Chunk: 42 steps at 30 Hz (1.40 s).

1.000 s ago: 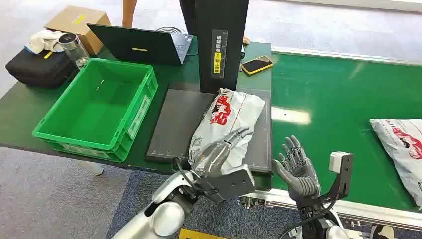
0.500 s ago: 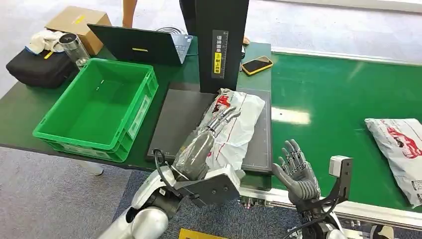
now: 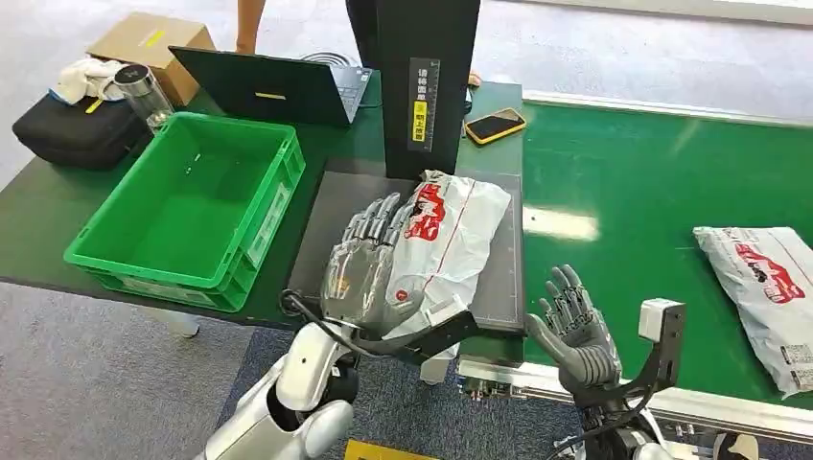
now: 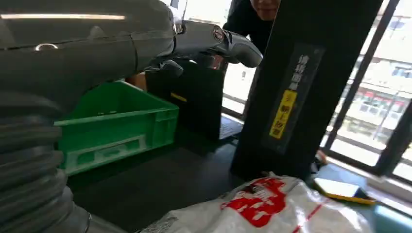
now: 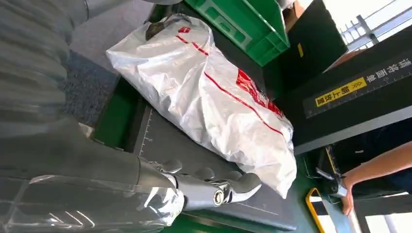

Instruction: Moved the parcel from conveyor to table for the left to box.

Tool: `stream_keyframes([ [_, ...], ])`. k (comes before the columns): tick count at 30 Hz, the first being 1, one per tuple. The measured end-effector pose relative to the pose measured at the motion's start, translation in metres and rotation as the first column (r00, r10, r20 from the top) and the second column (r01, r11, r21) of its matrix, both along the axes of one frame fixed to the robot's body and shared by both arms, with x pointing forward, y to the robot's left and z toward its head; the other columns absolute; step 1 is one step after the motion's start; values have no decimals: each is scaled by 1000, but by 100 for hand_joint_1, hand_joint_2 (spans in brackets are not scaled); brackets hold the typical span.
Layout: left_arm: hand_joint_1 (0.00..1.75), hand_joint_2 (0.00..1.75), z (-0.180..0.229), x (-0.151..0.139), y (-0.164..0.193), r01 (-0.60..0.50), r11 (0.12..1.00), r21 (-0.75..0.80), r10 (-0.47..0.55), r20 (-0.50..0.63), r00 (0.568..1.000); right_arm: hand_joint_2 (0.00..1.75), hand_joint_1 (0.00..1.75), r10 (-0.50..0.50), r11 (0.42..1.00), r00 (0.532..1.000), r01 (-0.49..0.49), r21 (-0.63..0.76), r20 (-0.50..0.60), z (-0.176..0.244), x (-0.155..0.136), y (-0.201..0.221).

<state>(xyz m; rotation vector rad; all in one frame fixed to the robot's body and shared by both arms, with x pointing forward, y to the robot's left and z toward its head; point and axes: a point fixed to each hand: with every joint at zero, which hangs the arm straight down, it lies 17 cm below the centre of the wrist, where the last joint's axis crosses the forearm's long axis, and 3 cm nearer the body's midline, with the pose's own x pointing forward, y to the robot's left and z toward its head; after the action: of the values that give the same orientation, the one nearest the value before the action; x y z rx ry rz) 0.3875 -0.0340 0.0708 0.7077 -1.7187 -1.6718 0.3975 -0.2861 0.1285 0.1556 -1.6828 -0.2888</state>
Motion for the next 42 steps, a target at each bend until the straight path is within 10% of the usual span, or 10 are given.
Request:
stream_keyframes([
  [26, 0, 175, -135, -23, 33, 12, 969, 248, 55, -261, 964, 175, 0, 5, 1000, 1000, -5, -2, -3, -3, 5, 3],
  [28, 10, 175, -137, -23, 35, 12, 968, 250, 57, -269, 961, 175, 0, 6, 1000, 1000, -6, -2, -4, -3, 5, 3],
  [29, 175, 175, -138, -23, 35, 13, 969, 247, 57, -273, 960, 175, 0, 7, 1000, 1000, -7, -2, -4, -3, 5, 3],
  [42, 175, 175, -136, -20, 34, 19, 970, 242, 51, -279, 959, 175, 0, 10, 1000, 1000, -10, -3, -1, -2, 5, 5],
])
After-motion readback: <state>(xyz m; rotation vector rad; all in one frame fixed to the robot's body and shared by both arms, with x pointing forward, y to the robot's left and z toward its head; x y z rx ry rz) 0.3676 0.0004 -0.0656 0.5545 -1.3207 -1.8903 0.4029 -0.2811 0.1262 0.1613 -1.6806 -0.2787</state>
